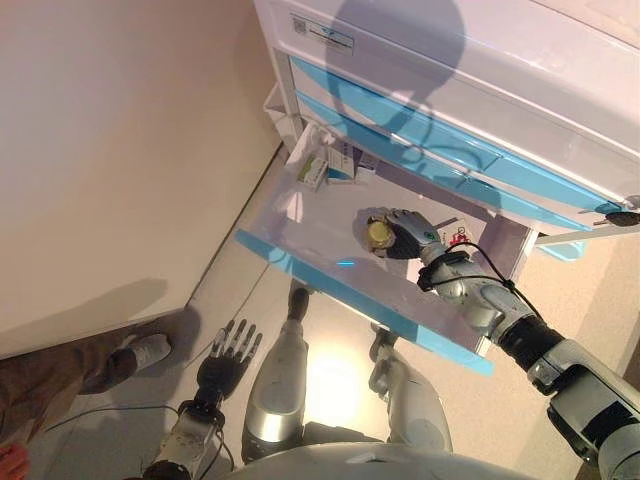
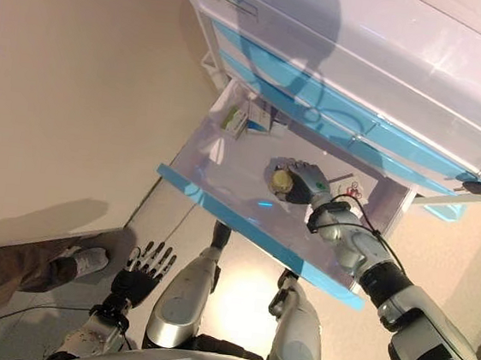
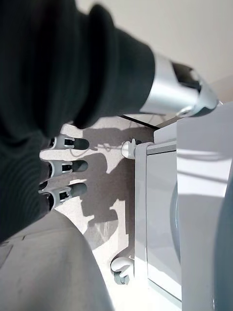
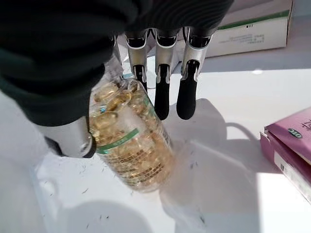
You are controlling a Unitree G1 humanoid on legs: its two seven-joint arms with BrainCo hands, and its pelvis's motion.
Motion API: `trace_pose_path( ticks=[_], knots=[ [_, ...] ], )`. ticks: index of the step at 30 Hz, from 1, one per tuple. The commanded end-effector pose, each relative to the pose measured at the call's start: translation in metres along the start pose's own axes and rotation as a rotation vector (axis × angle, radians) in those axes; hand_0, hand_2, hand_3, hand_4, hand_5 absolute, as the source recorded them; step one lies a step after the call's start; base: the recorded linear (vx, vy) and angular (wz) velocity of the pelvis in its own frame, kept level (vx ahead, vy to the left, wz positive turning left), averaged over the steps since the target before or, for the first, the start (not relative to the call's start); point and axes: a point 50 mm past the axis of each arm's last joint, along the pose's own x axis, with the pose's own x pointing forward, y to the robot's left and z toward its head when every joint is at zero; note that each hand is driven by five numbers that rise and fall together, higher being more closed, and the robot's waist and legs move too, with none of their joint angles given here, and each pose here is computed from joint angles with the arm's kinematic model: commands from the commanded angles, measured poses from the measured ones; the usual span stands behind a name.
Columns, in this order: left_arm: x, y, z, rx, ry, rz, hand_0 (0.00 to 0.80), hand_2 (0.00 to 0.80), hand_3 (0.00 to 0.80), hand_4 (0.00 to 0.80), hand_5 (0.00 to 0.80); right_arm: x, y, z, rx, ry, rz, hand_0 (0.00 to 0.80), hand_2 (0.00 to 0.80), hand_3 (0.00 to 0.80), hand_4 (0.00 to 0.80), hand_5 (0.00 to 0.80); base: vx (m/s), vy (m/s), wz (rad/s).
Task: Open the drawer and pick up the medicine
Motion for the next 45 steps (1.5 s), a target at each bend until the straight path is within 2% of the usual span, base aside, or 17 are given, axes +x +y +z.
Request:
trace_pose_path(
  ticks=[1, 12, 20, 29, 35, 37, 39, 45],
  knots=[
    [-0.006, 0.002, 0.006, 0.041, 0.028, 0.002, 0.0, 0.0, 0.0, 0.0, 0.0, 0.008, -0.006, 0.016, -0.007, -0.065, -0.037, 0.8, 0.8, 0.8, 0.8, 0.8, 0.0, 0.0, 0.0],
    [-0.004, -0.001, 0.009, 0.049, 0.025, -0.003, 0.0, 0.0, 0.0, 0.0, 0.0, 0.01, -0.011, 0.018, -0.007, -0.087, -0.071, 0.8, 0.8, 0.8, 0.8, 0.8, 0.0, 0.0, 0.0],
    [-0.006, -0.001, 0.011, 0.055, 0.01, 0.005, 0.0, 0.0, 0.0, 0.0, 0.0, 0.004, -0.05, 0.059, -0.017, -0.339, -0.152, 0.8, 0.8, 0.8, 0.8, 0.8, 0.001, -0.001, 0.0],
    [-0.011, 0.001, 0.0, 0.027, -0.003, 0.025, 0.0, 0.0, 0.0, 0.0, 0.0, -0.039, -0.111, 0.118, -0.01, -0.726, -0.203, 0.8, 0.8, 0.8, 0.8, 0.8, 0.026, 0.023, -0.09],
    [-0.015, 0.005, -0.008, 0.006, -0.004, 0.059, 0.0, 0.0, 0.0, 0.0, 0.0, -0.066, -0.132, 0.138, 0.061, -0.905, -0.131, 0.8, 0.8, 0.8, 0.8, 0.8, 0.053, 0.022, -0.15],
    [-0.015, 0.005, -0.008, 0.006, -0.004, 0.059, 0.0, 0.0, 0.0, 0.0, 0.0, -0.067, -0.132, 0.138, 0.062, -0.904, -0.13, 0.8, 0.8, 0.8, 0.8, 0.8, 0.043, 0.012, -0.08],
    [-0.017, 0.007, -0.012, -0.014, -0.006, 0.084, 0.0, 0.0, 0.0, 0.0, 0.0, -0.08, -0.14, 0.146, 0.12, -0.996, -0.077, 0.8, 0.8, 0.8, 0.8, 0.8, 0.109, 0.03, -0.05],
    [-0.022, 0.014, -0.019, -0.033, -0.007, 0.125, 0.0, 0.0, 0.0, 0.0, 0.0, -0.098, -0.154, 0.152, 0.245, -1.094, -0.042, 0.8, 0.8, 0.8, 0.8, 0.8, 0.107, 0.012, -0.12]
  ],
)
